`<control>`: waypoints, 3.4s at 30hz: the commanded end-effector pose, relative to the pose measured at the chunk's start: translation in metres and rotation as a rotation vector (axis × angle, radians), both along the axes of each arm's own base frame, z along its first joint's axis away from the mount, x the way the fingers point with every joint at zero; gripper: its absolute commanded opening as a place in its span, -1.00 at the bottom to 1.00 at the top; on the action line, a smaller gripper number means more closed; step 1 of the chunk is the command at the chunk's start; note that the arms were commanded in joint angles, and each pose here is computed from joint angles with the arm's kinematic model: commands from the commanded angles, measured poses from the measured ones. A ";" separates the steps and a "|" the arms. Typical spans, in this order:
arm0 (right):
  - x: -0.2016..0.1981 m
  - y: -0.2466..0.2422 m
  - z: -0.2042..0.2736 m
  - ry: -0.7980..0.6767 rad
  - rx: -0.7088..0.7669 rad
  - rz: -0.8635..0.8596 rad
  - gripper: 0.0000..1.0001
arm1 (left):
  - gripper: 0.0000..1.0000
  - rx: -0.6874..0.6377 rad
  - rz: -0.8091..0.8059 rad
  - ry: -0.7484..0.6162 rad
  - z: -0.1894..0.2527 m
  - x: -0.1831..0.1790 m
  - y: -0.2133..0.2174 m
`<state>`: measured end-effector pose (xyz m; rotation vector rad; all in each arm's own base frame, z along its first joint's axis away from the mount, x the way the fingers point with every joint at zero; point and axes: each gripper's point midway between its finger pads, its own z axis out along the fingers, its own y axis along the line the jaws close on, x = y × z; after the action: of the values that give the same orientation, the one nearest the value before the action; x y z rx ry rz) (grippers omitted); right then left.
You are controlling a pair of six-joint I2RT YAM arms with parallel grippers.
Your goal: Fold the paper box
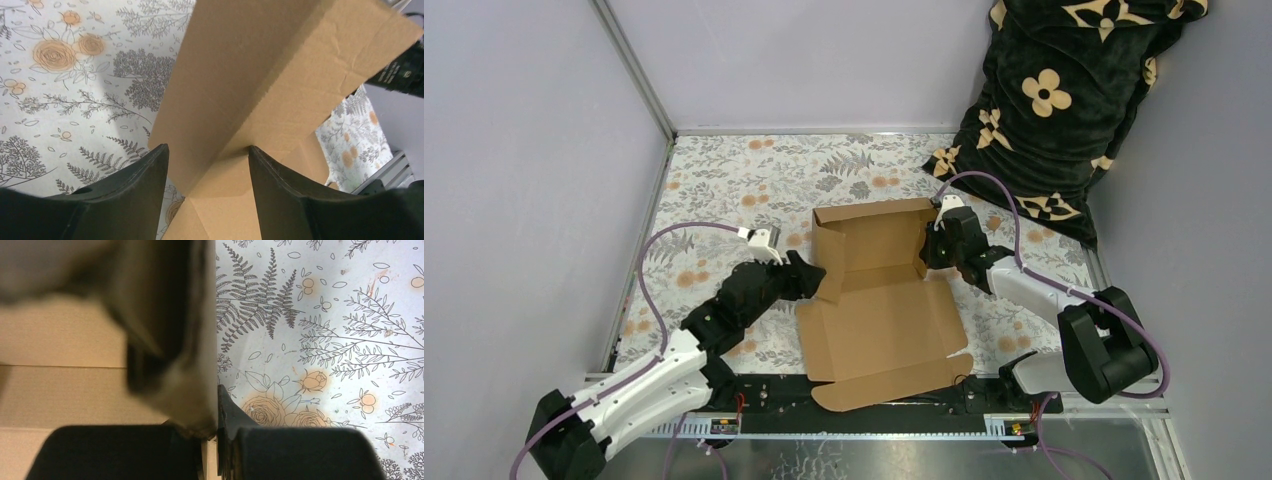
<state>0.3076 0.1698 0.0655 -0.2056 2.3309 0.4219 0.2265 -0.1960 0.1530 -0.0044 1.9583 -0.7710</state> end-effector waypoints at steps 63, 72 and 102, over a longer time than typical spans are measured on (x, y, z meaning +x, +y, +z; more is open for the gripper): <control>-0.016 0.006 -0.036 -0.202 -0.173 -0.160 -0.93 | 0.24 0.275 0.426 -0.273 -0.048 0.022 0.023; -0.016 0.006 -0.032 -0.209 -0.194 -0.141 -0.93 | 0.31 0.199 0.310 -0.354 -0.034 0.014 0.015; -0.019 0.009 -0.022 -0.225 -0.189 -0.087 -0.93 | 0.39 0.303 0.274 -0.428 -0.035 0.037 -0.001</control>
<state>0.2998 0.1803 0.0551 -0.1707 2.1024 0.1375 0.2536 -0.1930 0.0929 0.1475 1.6834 -0.2307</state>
